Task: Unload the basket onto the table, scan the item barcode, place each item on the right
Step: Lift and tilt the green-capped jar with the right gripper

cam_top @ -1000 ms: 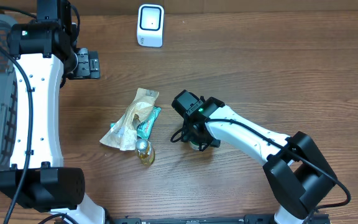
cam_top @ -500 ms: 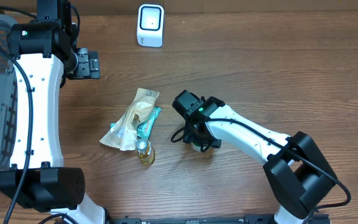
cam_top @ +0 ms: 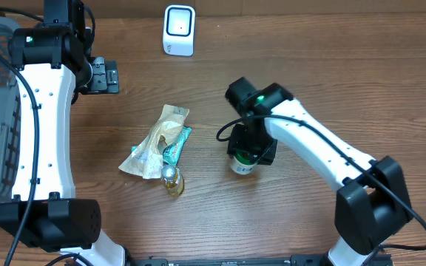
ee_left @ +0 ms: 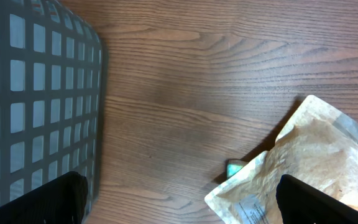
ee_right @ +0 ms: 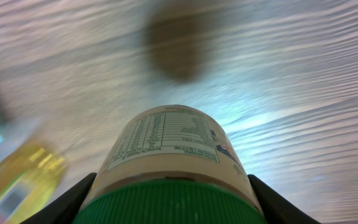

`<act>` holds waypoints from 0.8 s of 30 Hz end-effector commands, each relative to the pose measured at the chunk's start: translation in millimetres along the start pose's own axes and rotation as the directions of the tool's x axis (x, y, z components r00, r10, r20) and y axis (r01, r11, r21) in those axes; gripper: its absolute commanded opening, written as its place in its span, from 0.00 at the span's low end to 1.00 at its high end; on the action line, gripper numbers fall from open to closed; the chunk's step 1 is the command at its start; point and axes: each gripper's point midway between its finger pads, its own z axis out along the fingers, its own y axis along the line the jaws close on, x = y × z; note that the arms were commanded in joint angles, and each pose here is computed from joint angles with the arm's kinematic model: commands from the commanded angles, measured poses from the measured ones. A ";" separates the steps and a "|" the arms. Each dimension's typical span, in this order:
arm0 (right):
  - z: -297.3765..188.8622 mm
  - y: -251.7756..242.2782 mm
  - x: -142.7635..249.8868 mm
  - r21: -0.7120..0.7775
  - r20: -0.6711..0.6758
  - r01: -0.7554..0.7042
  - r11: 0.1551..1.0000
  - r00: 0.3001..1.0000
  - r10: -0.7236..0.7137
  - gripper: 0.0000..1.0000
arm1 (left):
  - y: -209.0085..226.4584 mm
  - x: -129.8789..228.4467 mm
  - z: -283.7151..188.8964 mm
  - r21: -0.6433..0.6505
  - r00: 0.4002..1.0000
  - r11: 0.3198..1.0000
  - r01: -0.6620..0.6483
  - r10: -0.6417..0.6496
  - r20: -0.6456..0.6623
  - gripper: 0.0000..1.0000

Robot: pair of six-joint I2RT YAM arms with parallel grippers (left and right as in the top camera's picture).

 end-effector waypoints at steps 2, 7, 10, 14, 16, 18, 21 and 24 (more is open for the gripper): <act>-35.2 45.8 36.0 -0.321 -0.179 0.064 0.945 0.976 -0.126 0.25 | 1.3 -2.7 -2.9 -0.008 1.000 1.000 -0.007 0.007 0.012 1.00; -51.9 65.2 63.3 -0.454 -0.319 0.008 0.891 0.932 -0.171 0.25 | 1.3 -2.7 -2.9 -0.008 1.000 1.000 -0.007 0.007 0.012 1.00; -57.0 66.2 72.9 -0.468 -0.371 -0.023 0.883 0.912 -0.173 0.26 | 1.3 -2.7 -2.9 -0.008 1.000 1.000 -0.007 0.007 0.012 1.00; -57.7 62.9 77.7 -0.454 -0.398 -0.040 0.890 0.903 -0.162 0.26 | 1.3 -2.7 -2.9 -0.008 1.000 1.000 -0.007 0.007 0.012 1.00; -60.0 62.3 82.4 -0.453 -0.424 -0.057 0.890 0.892 -0.159 0.26 | 1.3 -2.7 -2.9 -0.008 1.000 1.000 -0.007 0.007 0.012 1.00; -63.0 62.7 87.1 -0.457 -0.450 -0.075 0.886 0.879 -0.158 0.26 | 1.3 -2.7 -2.9 -0.008 1.000 1.000 -0.007 0.007 0.012 1.00; -67.0 65.2 91.1 -0.473 -0.472 -0.091 0.876 0.866 -0.165 0.25 | 1.3 -2.7 -2.9 -0.008 1.000 1.000 -0.007 0.007 0.012 1.00; -67.6 64.8 92.3 -0.471 -0.479 -0.096 0.877 0.863 -0.163 0.25 | 1.3 -2.7 -2.9 -0.008 1.000 1.000 -0.007 0.007 0.012 0.99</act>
